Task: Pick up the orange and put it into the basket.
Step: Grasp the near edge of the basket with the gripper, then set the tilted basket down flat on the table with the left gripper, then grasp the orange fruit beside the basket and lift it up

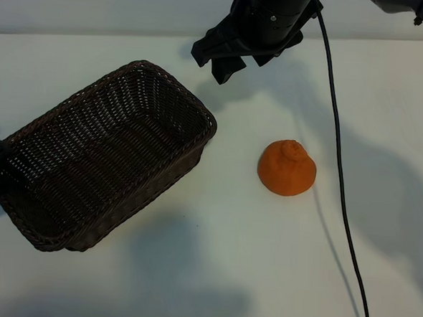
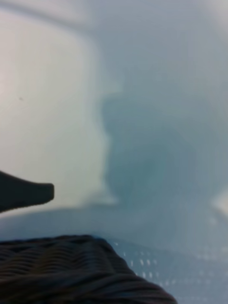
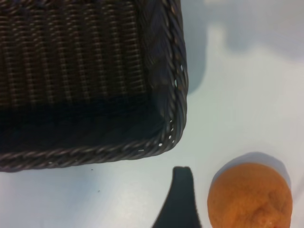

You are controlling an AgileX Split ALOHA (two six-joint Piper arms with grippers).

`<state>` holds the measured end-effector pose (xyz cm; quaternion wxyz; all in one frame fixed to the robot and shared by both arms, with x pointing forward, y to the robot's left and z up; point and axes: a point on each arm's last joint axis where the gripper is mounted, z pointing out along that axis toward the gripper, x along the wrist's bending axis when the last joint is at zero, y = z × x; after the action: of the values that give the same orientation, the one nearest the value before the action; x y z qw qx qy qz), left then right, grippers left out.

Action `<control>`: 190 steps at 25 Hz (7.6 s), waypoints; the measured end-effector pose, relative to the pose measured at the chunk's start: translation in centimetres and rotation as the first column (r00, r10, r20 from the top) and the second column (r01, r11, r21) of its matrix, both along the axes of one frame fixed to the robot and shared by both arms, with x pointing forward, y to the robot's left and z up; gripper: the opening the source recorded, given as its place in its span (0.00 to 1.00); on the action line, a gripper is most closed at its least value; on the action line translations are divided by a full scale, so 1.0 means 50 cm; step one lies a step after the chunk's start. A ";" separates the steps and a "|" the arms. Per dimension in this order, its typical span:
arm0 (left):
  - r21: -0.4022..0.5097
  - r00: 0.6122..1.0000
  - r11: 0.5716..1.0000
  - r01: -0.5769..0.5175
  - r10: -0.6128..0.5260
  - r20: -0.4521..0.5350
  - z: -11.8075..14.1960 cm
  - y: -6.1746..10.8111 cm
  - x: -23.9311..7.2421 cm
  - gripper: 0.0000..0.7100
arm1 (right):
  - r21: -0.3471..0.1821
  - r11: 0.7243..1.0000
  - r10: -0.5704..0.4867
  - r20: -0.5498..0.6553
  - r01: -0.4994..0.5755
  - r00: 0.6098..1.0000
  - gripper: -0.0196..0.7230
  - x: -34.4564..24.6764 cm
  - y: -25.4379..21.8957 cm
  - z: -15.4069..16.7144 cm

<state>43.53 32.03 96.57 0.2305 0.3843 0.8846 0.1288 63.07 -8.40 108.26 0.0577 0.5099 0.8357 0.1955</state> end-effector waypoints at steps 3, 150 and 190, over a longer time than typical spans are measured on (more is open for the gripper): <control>-0.024 1.000 1.000 0.002 -0.002 -0.014 -0.019 -0.003 0.013 0.83 | 0.000 1.000 0.000 0.000 0.000 1.000 0.82 0.000 0.000 0.000; -0.079 0.812 0.811 0.580 -0.583 -0.020 -0.057 -0.087 0.347 0.85 | 0.016 1.000 0.005 -0.007 -0.005 1.000 0.82 -0.001 0.003 0.000; 0.031 0.788 0.791 0.611 -0.612 0.065 0.126 -0.076 0.276 0.84 | -0.065 0.993 0.111 0.203 -0.099 0.973 0.81 -0.052 -0.117 0.141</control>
<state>57.32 28.22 102.85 0.2897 0.6458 0.7035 0.0646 60.48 -14.26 115.31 0.1473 0.4403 0.8561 0.2273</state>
